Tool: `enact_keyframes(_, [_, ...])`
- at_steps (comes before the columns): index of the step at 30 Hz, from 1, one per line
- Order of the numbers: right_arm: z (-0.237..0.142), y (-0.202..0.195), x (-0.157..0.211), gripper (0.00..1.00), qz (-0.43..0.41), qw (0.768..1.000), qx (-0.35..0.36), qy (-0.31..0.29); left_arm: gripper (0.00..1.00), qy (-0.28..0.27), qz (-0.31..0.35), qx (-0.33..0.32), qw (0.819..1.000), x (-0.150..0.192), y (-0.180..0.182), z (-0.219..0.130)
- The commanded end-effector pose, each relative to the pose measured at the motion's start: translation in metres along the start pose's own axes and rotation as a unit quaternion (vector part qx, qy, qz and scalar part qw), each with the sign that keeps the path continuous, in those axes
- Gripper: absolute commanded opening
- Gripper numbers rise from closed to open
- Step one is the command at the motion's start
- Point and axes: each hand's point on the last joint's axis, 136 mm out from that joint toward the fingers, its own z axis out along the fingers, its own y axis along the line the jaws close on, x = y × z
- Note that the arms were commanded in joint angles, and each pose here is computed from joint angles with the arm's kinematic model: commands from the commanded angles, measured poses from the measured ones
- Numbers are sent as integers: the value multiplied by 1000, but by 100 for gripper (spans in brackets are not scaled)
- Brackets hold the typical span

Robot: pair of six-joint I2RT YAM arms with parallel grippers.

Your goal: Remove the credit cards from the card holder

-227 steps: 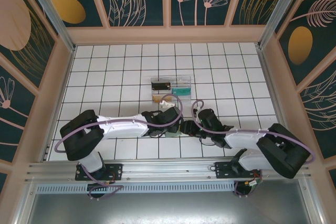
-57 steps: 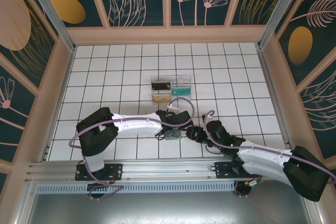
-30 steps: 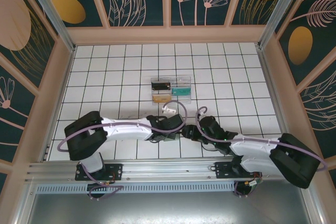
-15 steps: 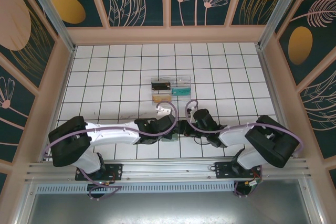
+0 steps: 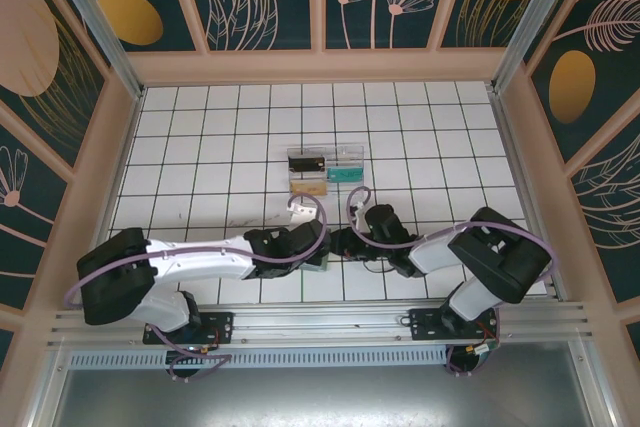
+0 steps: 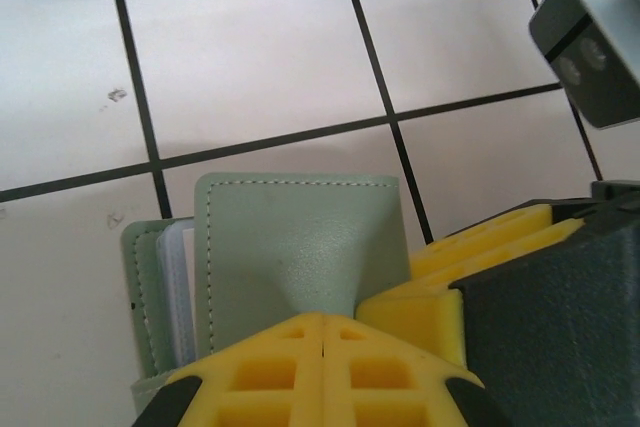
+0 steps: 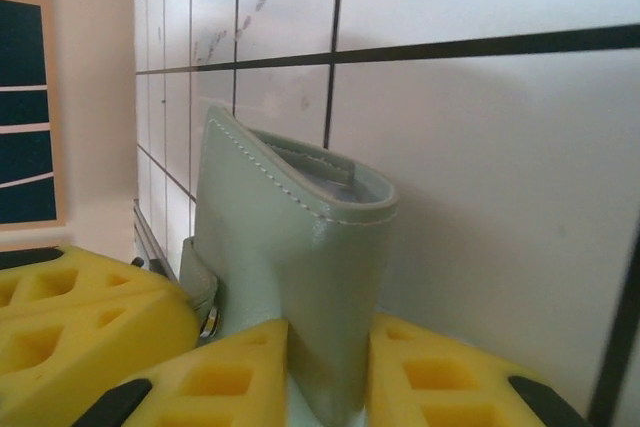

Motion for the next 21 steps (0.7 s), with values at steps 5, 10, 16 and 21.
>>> enact_keyframes(5, [8, -33, 8, 22, 21, 998, 60, 16, 0, -73, -63, 29, 995, -36, 3, -26])
enact_keyframes(10, [9, -42, 9, 22, 26, 996, 79, 17, 0, -90, -91, 36, 991, -44, 21, -39])
enact_keyframes(16, [9, -35, 3, 23, 14, 997, 80, 12, 16, -49, -72, 22, 996, -28, 26, -27])
enact_keyframes(21, [10, -28, 2, 23, 3, 997, 79, 11, 38, 31, -36, 32, 998, -4, 8, -7])
